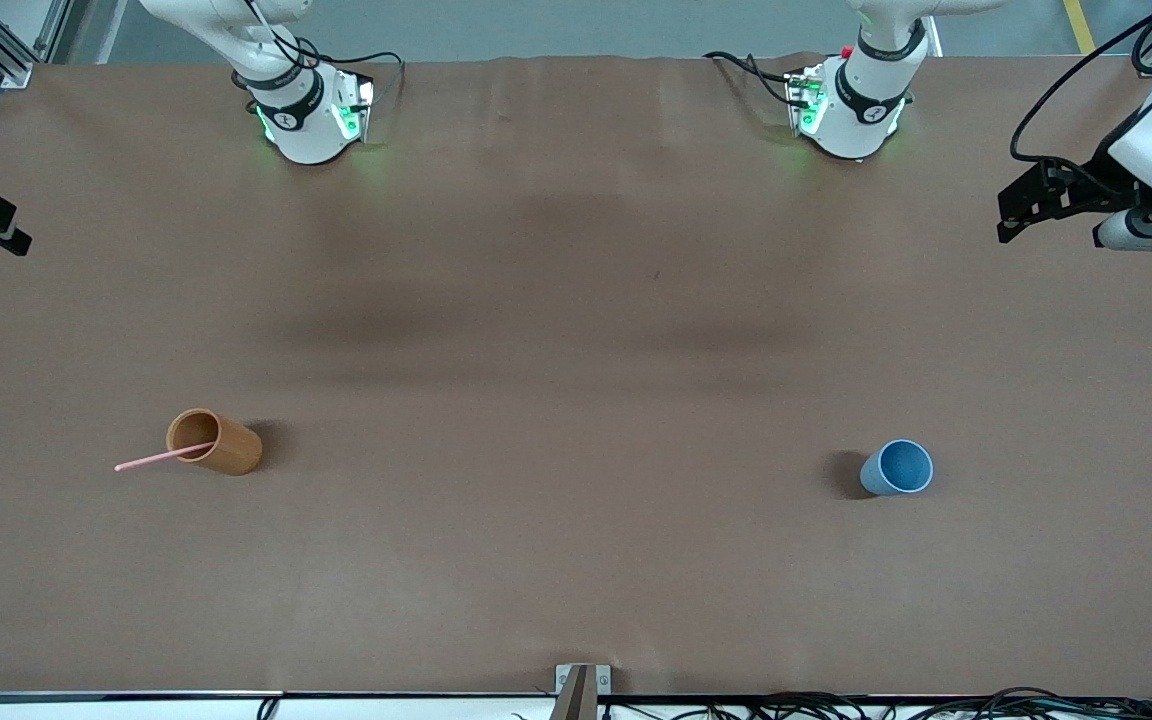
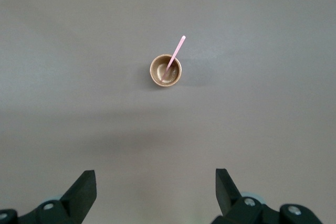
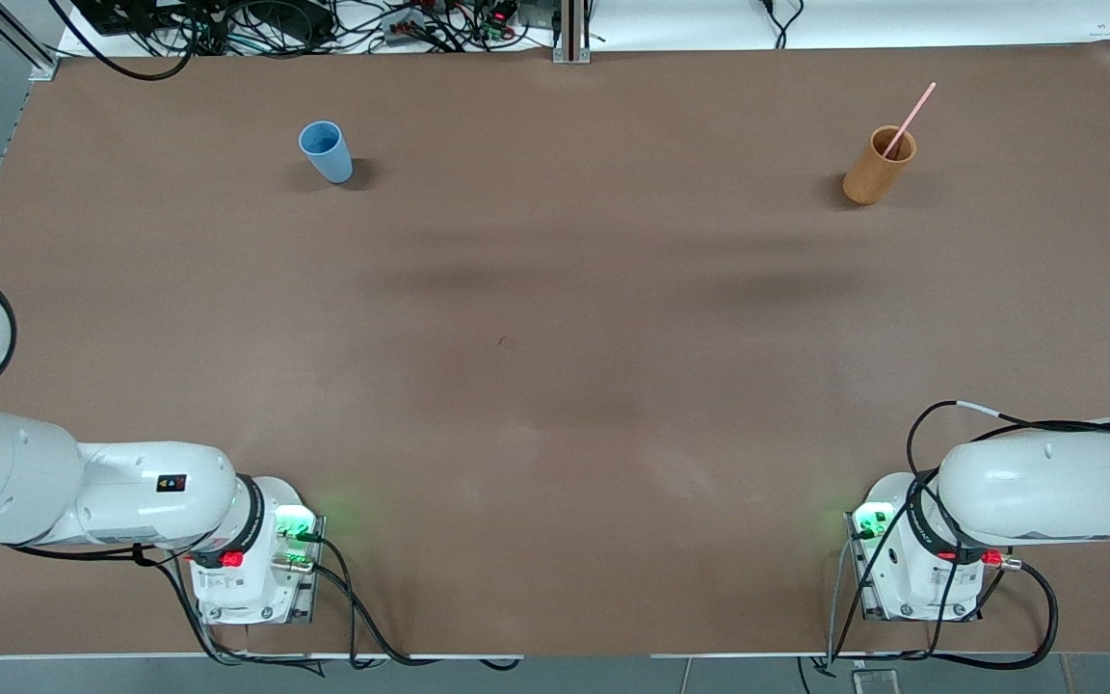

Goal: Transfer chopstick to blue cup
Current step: 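Reach the left gripper toward the light-blue cup, then lower the left gripper around the blue cup while the right gripper reaches the chopstick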

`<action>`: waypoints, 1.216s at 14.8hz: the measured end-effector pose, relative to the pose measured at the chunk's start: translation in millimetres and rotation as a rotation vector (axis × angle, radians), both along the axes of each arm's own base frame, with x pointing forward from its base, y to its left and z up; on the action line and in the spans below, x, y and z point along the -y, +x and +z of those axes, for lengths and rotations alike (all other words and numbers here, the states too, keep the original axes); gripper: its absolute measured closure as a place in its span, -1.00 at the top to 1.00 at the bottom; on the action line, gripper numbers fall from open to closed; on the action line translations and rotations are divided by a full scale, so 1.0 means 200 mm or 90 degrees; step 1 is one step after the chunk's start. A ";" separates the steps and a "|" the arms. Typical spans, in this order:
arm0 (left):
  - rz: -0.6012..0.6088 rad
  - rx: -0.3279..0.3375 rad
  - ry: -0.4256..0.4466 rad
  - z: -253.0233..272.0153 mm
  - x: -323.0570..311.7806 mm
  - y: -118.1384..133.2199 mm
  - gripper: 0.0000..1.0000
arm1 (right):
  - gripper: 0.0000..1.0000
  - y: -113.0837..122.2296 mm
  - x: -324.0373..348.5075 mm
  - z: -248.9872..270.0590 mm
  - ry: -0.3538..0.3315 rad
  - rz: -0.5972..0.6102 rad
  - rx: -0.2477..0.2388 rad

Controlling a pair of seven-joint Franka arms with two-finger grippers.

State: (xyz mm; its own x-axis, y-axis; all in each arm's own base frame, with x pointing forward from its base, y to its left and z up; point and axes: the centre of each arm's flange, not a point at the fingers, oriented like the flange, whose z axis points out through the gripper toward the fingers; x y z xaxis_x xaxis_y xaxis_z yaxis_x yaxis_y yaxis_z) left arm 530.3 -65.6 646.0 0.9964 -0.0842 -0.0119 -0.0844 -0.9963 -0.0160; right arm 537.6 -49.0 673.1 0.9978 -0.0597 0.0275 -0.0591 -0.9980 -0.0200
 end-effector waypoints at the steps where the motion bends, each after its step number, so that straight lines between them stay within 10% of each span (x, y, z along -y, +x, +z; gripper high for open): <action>1: 0.000 0.000 0.000 0.00 0.00 0.01 1.00 | 1.00 0.00 0.00 0.00 0.000 0.000 0.000; 8: 0.022 -0.017 -0.001 -0.09 -0.10 0.08 1.00 | 1.00 0.00 0.00 -0.01 0.000 -0.001 0.000; 18: 0.045 -0.005 0.008 -1.19 -0.30 0.66 1.00 | 1.00 0.18 0.04 -0.18 -0.006 -0.003 0.022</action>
